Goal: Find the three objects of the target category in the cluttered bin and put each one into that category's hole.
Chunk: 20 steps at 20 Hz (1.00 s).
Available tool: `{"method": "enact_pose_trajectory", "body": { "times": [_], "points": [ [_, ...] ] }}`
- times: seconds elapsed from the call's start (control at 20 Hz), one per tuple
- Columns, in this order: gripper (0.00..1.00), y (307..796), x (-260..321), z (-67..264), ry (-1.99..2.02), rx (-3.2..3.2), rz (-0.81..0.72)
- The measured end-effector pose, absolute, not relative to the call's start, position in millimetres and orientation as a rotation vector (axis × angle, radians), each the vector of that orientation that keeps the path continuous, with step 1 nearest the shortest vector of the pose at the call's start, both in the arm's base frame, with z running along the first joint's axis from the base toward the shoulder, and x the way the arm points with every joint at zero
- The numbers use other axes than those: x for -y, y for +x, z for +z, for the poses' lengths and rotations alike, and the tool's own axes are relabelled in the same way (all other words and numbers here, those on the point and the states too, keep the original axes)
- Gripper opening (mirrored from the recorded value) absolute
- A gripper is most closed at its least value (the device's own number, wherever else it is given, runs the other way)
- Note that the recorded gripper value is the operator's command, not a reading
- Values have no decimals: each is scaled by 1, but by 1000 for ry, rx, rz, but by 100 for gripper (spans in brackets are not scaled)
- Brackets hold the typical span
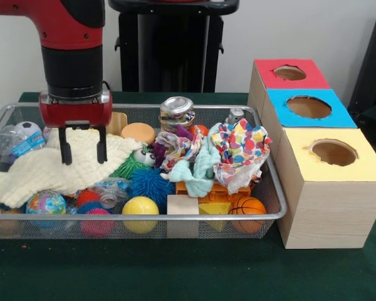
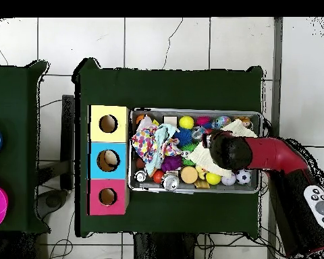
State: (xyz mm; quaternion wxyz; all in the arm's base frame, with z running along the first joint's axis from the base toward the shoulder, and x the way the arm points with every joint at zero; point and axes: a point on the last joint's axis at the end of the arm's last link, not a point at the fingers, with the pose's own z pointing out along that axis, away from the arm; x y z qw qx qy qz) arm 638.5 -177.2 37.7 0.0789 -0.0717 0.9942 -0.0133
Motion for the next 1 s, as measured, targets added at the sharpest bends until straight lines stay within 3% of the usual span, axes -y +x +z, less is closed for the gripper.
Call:
{"method": "enact_pose_trajectory", "body": {
  "times": [0.5,1.0],
  "points": [
    [100,660,160,71,-534,-2959,118],
    [100,657,119,55,-1098,-2833,237]
  ]
}}
